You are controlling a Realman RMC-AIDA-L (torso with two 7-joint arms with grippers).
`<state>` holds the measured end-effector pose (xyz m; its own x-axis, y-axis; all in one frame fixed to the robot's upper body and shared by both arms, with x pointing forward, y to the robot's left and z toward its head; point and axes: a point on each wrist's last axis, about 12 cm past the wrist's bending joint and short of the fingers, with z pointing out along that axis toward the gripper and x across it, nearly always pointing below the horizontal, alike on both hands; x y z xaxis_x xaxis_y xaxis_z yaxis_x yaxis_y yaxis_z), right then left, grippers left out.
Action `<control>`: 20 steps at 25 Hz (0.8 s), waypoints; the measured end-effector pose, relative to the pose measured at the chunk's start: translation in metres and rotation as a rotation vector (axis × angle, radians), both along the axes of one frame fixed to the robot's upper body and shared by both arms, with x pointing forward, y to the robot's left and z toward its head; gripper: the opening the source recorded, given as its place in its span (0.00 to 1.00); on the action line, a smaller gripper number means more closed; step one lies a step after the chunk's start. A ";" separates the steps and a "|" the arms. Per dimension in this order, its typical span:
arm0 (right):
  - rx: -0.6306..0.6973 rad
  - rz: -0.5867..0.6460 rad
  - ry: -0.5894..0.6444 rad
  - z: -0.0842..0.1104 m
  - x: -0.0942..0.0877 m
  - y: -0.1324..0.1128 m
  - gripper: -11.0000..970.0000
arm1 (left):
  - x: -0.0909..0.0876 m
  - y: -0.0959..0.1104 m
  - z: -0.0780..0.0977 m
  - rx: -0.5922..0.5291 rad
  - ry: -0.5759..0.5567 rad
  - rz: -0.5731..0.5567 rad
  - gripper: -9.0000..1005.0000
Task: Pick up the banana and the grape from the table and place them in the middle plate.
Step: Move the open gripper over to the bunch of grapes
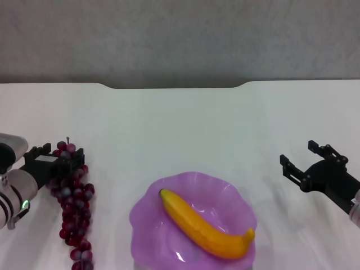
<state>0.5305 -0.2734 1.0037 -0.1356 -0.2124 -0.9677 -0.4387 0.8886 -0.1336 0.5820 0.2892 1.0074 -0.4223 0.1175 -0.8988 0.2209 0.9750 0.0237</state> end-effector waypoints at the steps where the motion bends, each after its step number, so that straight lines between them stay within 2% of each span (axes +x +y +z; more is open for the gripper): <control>1: 0.000 -0.001 0.000 0.000 0.000 0.000 0.81 | 0.000 0.000 0.000 -0.001 0.001 0.001 0.87; 4: 0.001 -0.003 -0.001 0.000 0.000 0.000 0.81 | 0.000 0.000 0.000 -0.004 0.002 0.002 0.87; 20: -0.003 0.001 0.001 0.000 0.001 0.000 0.81 | -0.004 0.001 -0.002 -0.009 0.002 0.002 0.53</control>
